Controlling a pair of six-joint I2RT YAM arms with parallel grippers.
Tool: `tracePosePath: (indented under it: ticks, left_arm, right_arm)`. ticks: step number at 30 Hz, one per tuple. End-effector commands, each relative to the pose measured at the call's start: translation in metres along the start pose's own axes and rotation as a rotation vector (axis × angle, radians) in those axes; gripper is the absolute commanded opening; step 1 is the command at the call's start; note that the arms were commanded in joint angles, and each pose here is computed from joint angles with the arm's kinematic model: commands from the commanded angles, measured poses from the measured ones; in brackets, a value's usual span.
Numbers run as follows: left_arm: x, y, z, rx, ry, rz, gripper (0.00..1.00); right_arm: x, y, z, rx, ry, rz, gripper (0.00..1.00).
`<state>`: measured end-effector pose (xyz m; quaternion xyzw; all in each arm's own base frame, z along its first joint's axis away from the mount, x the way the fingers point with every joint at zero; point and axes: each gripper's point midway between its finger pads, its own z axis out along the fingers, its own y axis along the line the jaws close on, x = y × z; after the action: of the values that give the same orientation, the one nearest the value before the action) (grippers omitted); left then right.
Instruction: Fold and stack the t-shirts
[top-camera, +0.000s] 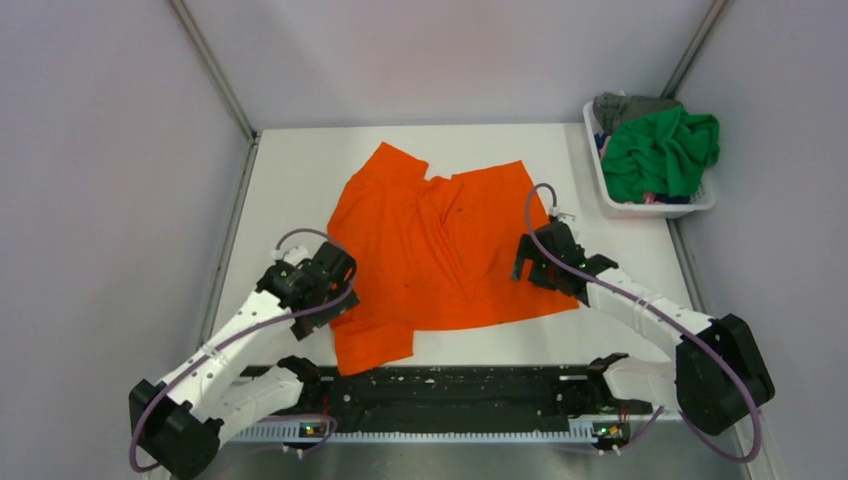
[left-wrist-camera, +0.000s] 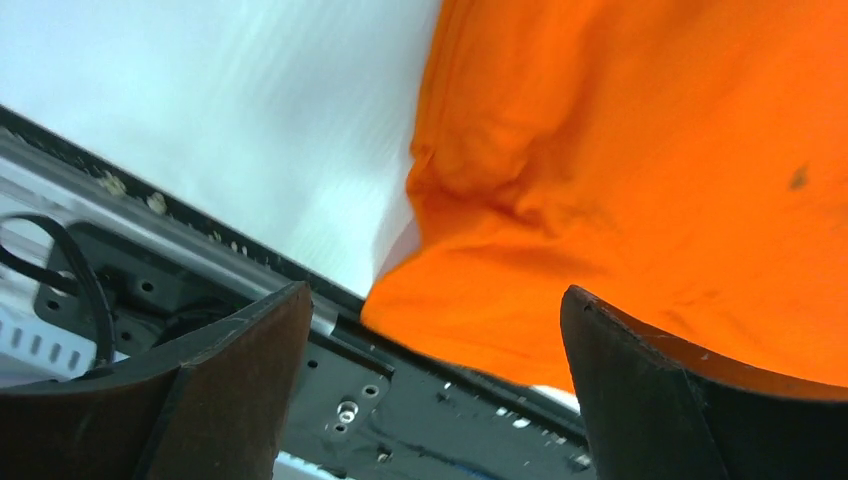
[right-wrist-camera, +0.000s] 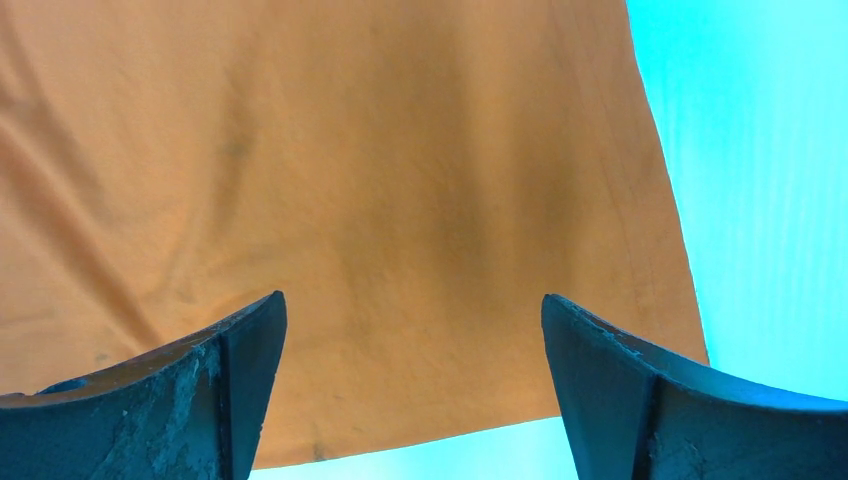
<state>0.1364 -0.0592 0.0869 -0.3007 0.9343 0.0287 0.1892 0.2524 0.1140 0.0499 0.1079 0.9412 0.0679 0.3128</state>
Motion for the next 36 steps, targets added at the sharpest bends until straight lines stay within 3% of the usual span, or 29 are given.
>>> tracePosePath:
  ticks: [1, 7, 11, 15, 18, 24, 29, 36]
  left_arm:
    - [-0.063, -0.020, -0.028, -0.003, -0.232, -0.006, 0.99]
    - [-0.115, -0.144, -0.013, 0.383, -0.265, 0.099, 0.99]
    - [-0.162, -0.195, 0.020, 0.460, -0.192, 0.090, 0.99]
    - [-0.221, -0.214, 0.071, 0.337, -0.239, 0.117, 0.99]
    - [-0.242, -0.235, 0.100, 0.314, -0.177, 0.163, 0.98]
    - [-0.262, -0.270, 0.150, 0.365, -0.133, 0.186, 0.97]
    - [-0.265, -0.269, 0.190, 0.362, -0.050, 0.129, 0.97]
    - [-0.281, -0.286, 0.217, 0.511, 0.061, 0.063, 0.99]
  right_arm:
    - [-0.046, 0.017, -0.014, -0.036, -0.120, -0.013, 0.97]
    - [-0.095, 0.057, 0.000, -0.107, -0.198, -0.060, 0.99]
    - [-0.140, 0.080, 0.035, -0.092, -0.232, -0.081, 0.99]
    - [-0.172, 0.093, 0.084, -0.106, -0.199, -0.054, 0.99]
    - [-0.188, 0.101, 0.116, -0.125, -0.175, -0.043, 0.99]
    - [-0.200, 0.095, 0.158, -0.111, -0.148, -0.036, 0.98]
    - [-0.187, 0.061, 0.178, -0.051, -0.084, 0.046, 0.96]
    - [-0.179, 0.009, 0.191, 0.004, -0.020, 0.214, 0.96]
